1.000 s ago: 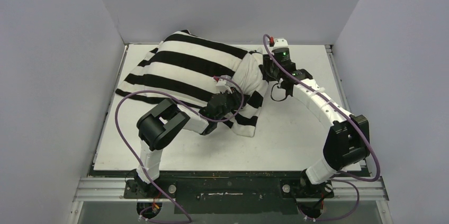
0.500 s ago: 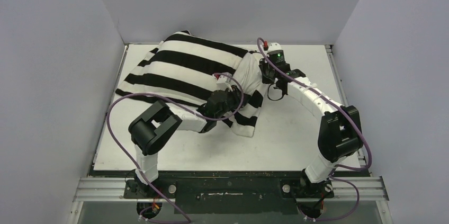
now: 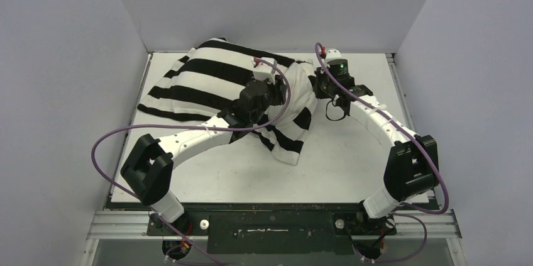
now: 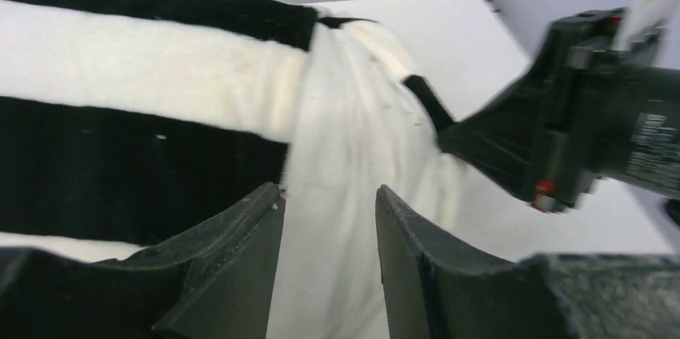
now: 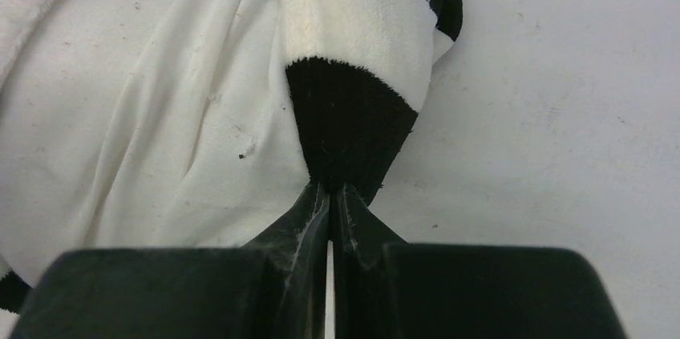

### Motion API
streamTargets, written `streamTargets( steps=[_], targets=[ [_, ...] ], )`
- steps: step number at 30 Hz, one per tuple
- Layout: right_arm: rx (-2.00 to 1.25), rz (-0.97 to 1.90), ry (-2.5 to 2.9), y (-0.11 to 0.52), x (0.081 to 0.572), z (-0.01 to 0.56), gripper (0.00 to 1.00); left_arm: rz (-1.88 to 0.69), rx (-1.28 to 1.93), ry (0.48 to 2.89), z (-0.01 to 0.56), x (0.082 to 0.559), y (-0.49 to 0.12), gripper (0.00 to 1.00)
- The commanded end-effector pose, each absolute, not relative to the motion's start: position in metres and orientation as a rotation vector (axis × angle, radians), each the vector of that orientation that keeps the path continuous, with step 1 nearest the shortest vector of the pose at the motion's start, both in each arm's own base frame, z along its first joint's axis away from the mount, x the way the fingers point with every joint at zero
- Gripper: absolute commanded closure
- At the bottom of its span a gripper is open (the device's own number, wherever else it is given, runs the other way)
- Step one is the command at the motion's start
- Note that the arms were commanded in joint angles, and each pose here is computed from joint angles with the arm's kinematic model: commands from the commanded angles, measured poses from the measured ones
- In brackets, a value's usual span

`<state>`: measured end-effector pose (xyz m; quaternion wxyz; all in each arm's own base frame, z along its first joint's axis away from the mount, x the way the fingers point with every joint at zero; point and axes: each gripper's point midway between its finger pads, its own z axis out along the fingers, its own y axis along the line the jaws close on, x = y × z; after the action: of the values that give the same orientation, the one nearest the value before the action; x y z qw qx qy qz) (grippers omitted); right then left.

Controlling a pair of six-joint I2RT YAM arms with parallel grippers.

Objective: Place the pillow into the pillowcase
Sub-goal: Stuff the pillow into the pillowcase.

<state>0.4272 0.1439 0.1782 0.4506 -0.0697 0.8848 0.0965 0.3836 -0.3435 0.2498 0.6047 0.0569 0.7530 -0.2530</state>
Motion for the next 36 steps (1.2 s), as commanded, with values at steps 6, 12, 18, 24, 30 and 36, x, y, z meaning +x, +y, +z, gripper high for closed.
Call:
streamTargets(
  steps=[6,12,18,24,30,36],
  targets=[
    [-0.169,0.382,2.062,0.16,0.428,0.217,1.0,-0.12,0.173,1.799,0.21,0.432,-0.299,0.49],
    [-0.143,0.476,2.044,0.171,0.423,0.215,1.0,-0.12,0.276,1.761,0.208,0.444,-0.314,0.62],
    [-0.08,0.78,1.844,0.205,0.427,0.263,1.0,-0.507,0.385,1.591,0.284,0.406,-0.374,1.0],
    [-0.053,1.136,1.517,0.239,0.42,0.359,1.0,-1.069,0.331,1.451,0.356,0.37,-0.419,1.0],
    [-0.057,1.155,1.426,0.238,0.416,0.384,1.0,-1.37,0.292,1.412,0.375,0.339,-0.431,1.0],
    [-0.03,0.926,1.529,0.239,0.437,0.353,1.0,-1.727,0.218,1.218,0.407,0.32,-0.416,1.0]
  ],
)
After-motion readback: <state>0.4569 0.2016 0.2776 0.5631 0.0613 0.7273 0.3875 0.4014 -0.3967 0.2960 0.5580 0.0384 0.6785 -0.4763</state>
